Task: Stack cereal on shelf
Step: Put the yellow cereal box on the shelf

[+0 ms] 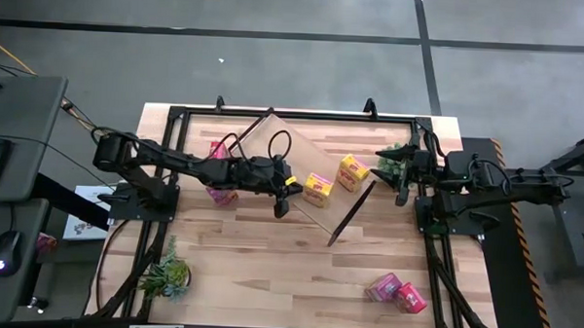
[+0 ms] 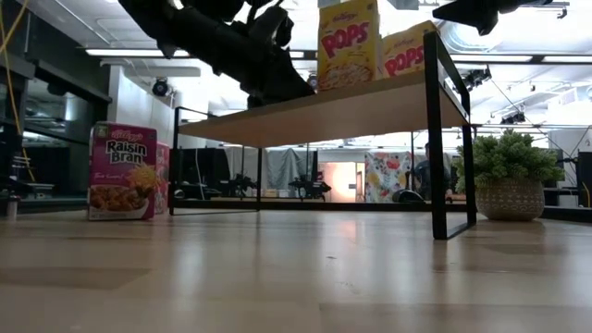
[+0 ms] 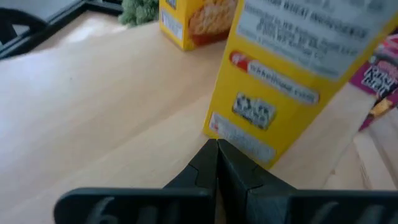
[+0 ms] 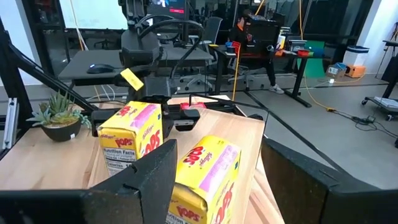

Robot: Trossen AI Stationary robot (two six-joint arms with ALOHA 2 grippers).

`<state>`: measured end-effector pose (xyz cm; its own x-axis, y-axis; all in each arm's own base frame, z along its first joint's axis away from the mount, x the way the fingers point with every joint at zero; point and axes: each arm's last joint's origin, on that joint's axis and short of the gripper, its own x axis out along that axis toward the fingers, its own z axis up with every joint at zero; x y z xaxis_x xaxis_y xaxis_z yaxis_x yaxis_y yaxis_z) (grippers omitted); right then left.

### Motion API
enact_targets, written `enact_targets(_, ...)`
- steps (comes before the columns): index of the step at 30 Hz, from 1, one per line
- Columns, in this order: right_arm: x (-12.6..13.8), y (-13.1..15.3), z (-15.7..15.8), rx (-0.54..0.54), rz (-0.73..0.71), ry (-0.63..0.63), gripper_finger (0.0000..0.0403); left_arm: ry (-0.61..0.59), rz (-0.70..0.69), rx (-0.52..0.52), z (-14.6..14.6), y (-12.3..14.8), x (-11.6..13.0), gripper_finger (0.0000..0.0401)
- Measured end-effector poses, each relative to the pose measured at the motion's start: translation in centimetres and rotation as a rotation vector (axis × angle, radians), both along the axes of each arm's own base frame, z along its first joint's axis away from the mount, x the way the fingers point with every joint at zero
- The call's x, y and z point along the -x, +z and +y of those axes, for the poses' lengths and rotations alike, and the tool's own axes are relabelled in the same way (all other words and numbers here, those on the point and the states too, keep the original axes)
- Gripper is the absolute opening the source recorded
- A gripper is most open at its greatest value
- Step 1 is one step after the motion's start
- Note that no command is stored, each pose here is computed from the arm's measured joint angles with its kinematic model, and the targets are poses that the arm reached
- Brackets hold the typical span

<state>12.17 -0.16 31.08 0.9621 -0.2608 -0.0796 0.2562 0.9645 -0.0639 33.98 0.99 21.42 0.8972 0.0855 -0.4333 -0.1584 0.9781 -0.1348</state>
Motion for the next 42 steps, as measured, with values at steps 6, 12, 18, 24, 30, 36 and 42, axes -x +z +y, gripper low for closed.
enact_targets(6, 0.0, 0.1, 0.0, 0.005, -0.014, -0.013, 0.0227, 0.003, -0.046, -0.008, 0.2, -0.3, -0.8, 0.0)
enact_targets(12, 0.0, 0.4, 0.0, 0.011, -0.037, -0.013, 0.0227, -0.013, -0.044, -0.031, 0.3, -0.2, -2.0, 0.0)
enact_targets(18, 0.0, 0.4, -0.1, 0.012, -0.038, -0.036, 0.0227, -0.023, -0.05, -0.038, 0.1, -0.2, -3.7, 0.0)
enact_targets(24, 0.0, 0.4, -0.1, 0.013, -0.039, -0.047, 0.0227, -0.022, -0.074, -0.035, 0.1, 0.6, -4.6, 0.0)
enact_targets(30, 0.0, 0.4, -0.1, 0.015, -0.039, -0.048, 0.0227, -0.007, 0.007, -0.117, 0.4, 1.4, -3.5, 0.0)
enact_targets(36, 0.4, 0.4, -0.2, 0.02, -0.034, -0.048, 0.0227, 0.021, 0.045, -0.196, 1.2, 4.7, 0.1, 0.0)
enact_targets(42, 1.1, 0.4, -0.2, 0.01, -0.04, -0.046, 0.0227, 0.044, -0.158, -0.215, 1.3, 5.9, 4.5, 0.0)
